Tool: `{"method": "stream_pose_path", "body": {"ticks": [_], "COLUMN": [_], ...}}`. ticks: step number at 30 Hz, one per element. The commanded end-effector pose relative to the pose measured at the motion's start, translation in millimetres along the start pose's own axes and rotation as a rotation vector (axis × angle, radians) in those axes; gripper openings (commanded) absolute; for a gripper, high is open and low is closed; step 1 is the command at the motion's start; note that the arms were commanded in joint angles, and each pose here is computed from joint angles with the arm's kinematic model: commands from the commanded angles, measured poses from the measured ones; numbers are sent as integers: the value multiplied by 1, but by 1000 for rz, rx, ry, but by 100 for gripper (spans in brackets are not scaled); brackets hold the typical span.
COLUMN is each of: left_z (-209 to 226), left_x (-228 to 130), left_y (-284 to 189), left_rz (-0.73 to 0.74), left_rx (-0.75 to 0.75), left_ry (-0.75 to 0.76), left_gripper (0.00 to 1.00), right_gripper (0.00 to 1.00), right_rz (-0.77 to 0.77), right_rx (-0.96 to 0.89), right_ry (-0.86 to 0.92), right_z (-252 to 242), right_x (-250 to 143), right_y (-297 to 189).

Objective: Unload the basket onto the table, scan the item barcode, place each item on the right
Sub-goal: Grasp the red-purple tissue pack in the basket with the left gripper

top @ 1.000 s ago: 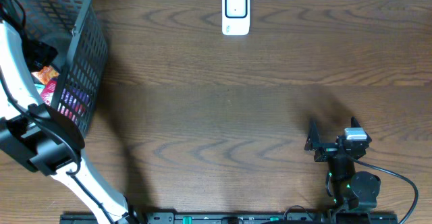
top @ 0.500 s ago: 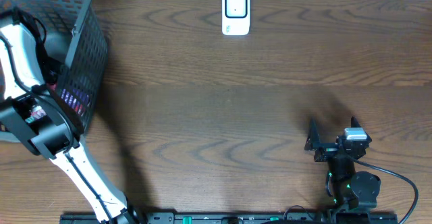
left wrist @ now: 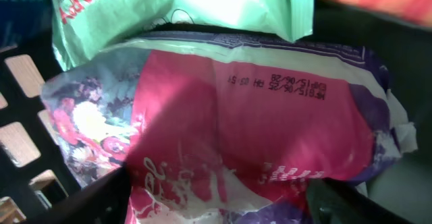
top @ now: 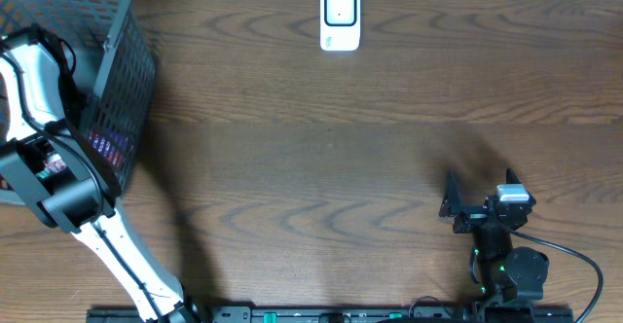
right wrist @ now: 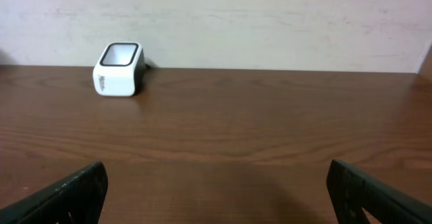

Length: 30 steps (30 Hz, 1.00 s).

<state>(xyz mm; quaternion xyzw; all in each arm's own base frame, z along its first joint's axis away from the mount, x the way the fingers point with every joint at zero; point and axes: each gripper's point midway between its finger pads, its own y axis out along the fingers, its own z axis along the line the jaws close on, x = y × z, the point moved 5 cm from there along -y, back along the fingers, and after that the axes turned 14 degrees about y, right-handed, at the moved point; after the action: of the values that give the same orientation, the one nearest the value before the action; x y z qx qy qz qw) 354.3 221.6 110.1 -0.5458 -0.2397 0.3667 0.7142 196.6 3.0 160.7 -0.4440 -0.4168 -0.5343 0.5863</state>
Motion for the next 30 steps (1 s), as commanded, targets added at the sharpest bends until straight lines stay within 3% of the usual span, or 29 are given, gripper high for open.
{"method": "stream_pose_path", "body": {"ticks": [1,3,7,18,30], "left_z": [-1,-1,-1,11,57], "left_x": [-10,-10,-10,-7,-46], "left_y": [26,26,25,-23,-164], "left_rz": [90,89,87,-26,-406], "left_rx": [37,36,33,-15,-254], "left_ry": [34,53,91,72,-19], "left_gripper": [60,33,8,7,7], "right_gripper": [99,99,99,99,99], "right_rz": [0,0,0,0,0], "right_rx": [-2,-2,-2,-2,-2], "right_ry": [-7,-7,-7,-7,-7], "right_z": [-1,-1,0,-1,0], "right_x": [0,0,0,0,0], "right_y": [0,0,0,0,0]}}
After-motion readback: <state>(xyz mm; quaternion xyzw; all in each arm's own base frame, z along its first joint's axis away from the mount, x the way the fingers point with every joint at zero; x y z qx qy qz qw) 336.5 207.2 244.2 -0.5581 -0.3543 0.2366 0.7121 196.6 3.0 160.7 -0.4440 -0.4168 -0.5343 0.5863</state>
